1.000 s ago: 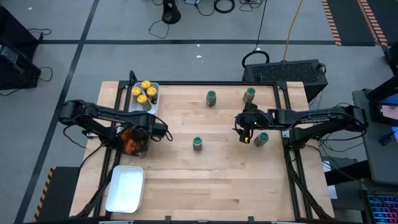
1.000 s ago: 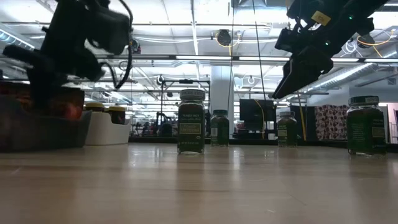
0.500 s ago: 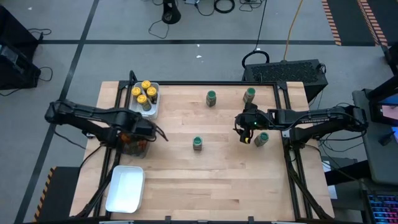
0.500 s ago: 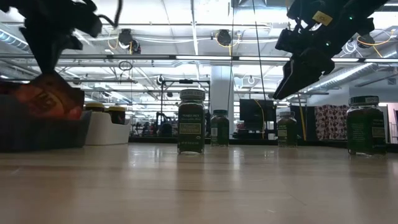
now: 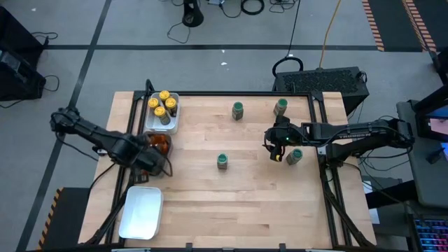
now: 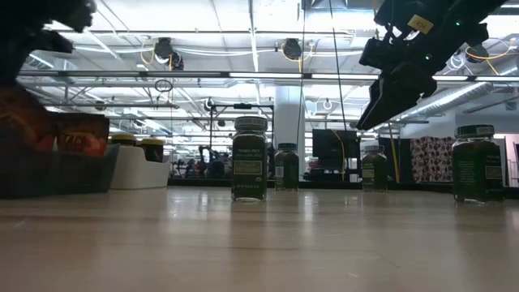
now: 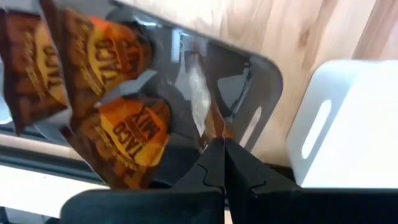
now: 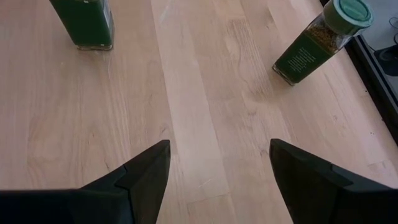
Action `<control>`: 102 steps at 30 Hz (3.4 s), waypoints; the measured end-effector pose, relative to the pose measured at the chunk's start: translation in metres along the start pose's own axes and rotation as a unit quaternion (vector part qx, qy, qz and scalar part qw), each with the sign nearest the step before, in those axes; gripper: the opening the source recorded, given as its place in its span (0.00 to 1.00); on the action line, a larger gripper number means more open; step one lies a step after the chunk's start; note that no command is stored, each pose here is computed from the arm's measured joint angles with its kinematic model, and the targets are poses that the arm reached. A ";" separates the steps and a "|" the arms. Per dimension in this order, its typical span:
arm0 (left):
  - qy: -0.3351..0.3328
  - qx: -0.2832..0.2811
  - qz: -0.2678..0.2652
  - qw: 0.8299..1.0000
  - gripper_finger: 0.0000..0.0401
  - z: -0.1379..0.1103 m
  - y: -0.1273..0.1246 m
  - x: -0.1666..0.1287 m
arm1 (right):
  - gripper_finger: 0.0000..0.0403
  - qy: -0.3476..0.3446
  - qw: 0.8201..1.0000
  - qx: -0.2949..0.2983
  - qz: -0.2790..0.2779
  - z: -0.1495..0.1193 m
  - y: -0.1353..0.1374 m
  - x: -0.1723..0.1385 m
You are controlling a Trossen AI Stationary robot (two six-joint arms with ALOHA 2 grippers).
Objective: Sort spices by type
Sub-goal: Put the orange seasoning pack into the black bin
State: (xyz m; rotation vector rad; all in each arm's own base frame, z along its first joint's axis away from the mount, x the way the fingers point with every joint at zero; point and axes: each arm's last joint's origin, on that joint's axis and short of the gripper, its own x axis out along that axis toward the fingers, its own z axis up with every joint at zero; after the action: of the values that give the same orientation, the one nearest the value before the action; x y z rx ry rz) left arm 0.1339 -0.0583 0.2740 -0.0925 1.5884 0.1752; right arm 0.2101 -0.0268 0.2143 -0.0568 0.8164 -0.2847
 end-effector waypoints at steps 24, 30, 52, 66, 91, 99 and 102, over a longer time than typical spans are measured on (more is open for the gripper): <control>-0.020 0.051 0.019 0.998 0.09 -0.042 -0.001 0.021 | 0.64 -0.007 1.000 0.002 0.000 0.002 0.000 0.000; -0.011 0.052 0.026 0.998 0.21 -0.043 0.000 0.025 | 0.64 -0.007 1.000 0.002 0.000 0.002 0.000 0.000; 0.008 -0.080 -0.008 0.997 0.46 -0.045 0.000 0.017 | 0.64 -0.007 1.000 -0.009 0.000 0.002 0.000 0.000; -0.064 -0.276 -0.076 0.956 0.46 -0.047 0.013 -0.021 | 0.64 -0.007 1.000 -0.011 0.000 0.002 0.000 0.000; -0.040 -0.361 -0.098 0.926 0.46 -0.034 0.034 -0.020 | 0.64 0.013 1.000 0.001 0.000 -0.002 0.000 0.000; -0.040 -0.394 -0.095 0.913 0.46 -0.030 0.040 -0.020 | 0.64 0.009 1.000 0.004 0.000 -0.002 0.000 0.000; -0.042 -0.393 -0.094 0.914 0.46 -0.029 0.042 -0.020 | 0.64 0.007 1.000 0.000 0.000 -0.001 0.000 0.000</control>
State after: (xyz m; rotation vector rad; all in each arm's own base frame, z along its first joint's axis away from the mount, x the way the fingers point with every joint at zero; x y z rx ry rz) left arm 0.0986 -0.0228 0.2966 -0.8499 1.3293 0.6529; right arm 0.2093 -0.0266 0.2136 -0.0543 0.8297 -0.2848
